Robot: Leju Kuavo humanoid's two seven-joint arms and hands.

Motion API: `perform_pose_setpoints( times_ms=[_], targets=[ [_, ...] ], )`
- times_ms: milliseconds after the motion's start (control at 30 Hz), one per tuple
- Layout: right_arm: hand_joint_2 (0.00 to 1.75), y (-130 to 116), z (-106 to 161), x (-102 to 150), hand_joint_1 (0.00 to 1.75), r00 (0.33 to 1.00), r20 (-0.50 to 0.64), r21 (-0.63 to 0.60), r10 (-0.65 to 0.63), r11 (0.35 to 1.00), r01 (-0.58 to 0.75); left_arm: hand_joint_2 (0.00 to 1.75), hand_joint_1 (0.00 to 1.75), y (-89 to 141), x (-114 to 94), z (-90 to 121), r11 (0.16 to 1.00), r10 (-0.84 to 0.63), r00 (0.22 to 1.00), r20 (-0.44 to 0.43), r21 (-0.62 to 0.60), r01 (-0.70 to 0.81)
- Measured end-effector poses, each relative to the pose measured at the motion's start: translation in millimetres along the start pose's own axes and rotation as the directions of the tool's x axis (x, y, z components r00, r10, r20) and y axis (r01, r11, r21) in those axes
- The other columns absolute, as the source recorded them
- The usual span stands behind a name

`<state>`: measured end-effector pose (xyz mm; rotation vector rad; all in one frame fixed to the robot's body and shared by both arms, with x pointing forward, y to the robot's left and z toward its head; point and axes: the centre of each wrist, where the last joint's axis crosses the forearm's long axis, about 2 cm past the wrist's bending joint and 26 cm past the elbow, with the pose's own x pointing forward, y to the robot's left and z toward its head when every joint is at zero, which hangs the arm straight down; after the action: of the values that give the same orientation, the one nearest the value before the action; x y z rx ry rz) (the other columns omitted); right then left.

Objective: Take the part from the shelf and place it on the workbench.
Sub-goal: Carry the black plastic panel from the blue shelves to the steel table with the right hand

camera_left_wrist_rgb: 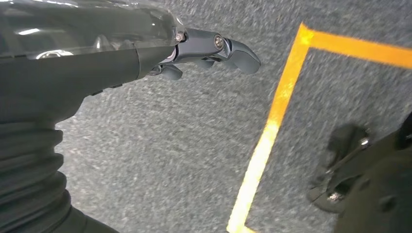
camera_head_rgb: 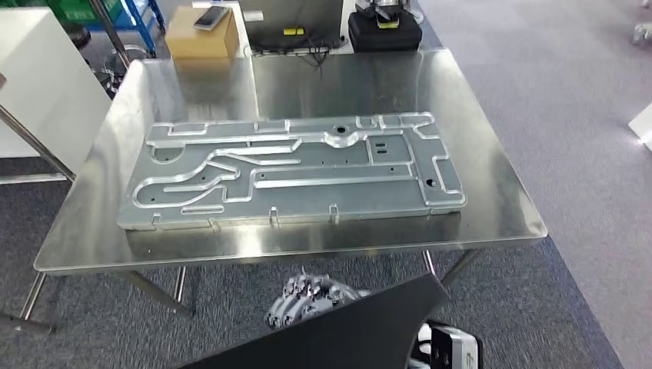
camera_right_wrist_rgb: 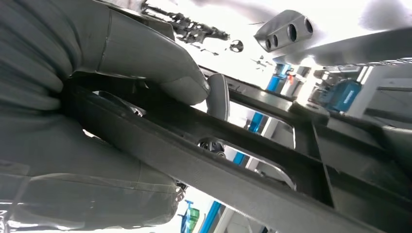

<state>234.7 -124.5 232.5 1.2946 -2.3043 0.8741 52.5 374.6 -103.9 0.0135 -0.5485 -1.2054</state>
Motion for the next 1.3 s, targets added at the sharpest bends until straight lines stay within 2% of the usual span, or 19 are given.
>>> perform_pose_setpoints(
  times_ms=[133,200,300,367,433,533,600,700,833,1033,1133,1233,1300],
  targets=[
    [1.75,-4,2,0,1.75,0.990,-0.041,-0.049,0.132,0.990,-0.134,1.75,0.00,-1,0,0,1.000,-0.002,1.000,0.006,0.005,0.002],
    [1.75,-21,3,0,1.75,0.962,-0.074,-0.081,0.262,0.960,-0.268,1.75,0.00,-1,1,0,1.000,-0.001,1.000,0.008,0.006,0.000],
    [1.75,-89,2,5,1.75,0.849,-0.144,-0.093,0.509,0.847,-0.523,1.75,0.00,4,3,-2,1.000,0.000,1.000,0.012,0.007,0.000],
    [1.75,-144,-7,19,1.75,0.742,-0.168,-0.089,0.649,0.740,-0.667,1.75,0.00,9,4,-4,1.000,-0.003,1.000,0.014,0.012,0.003],
    [1.75,-189,-22,38,1.75,0.651,-0.172,-0.092,0.740,0.646,-0.758,1.75,0.00,14,6,-5,1.000,-0.007,1.000,0.015,0.020,0.007],
    [1.75,-235,-44,64,1.75,0.520,-0.177,-0.111,0.835,0.508,-0.854,1.75,0.00,19,8,-7,0.999,-0.014,1.000,0.014,0.029,0.013],
    [1.75,-260,-61,83,1.75,0.456,-0.178,-0.134,0.872,0.437,-0.889,1.75,0.00,21,9,-7,0.999,-0.019,1.000,0.009,0.030,0.019],
    [1.75,-283,-79,104,1.75,0.410,-0.174,-0.169,0.895,0.383,-0.908,1.75,0.00,21,8,-7,0.999,-0.026,1.000,0.005,0.028,0.026],
    [1.75,-296,-88,114,1.75,0.368,-0.197,-0.213,0.909,0.327,-0.921,1.75,0.00,20,7,-6,0.999,-0.031,0.999,0.005,0.025,0.031],
    [1.75,-323,-122,162,1.75,0.254,-0.259,-0.295,0.932,0.175,-0.939,1.75,0.00,16,4,-4,1.000,-0.027,1.000,0.012,0.011,0.027],
    [1.75,-333,-119,160,1.75,0.147,-0.358,-0.158,0.922,0.095,-0.983,1.75,0.00,12,4,-4,1.000,-0.020,0.999,0.028,-0.004,0.020],
    [1.75,-342,-104,130,1.75,-0.037,-0.448,0.099,0.893,0.009,-0.995,1.75,0.00,11,5,-4,1.000,-0.011,0.997,0.071,-0.019,0.012],
    [1.75,-346,-90,107,1.75,-0.145,-0.483,0.273,0.864,-0.009,-0.962,1.75,0.00,12,6,-5,1.000,-0.005,0.995,0.095,-0.027,0.008]
  ],
)
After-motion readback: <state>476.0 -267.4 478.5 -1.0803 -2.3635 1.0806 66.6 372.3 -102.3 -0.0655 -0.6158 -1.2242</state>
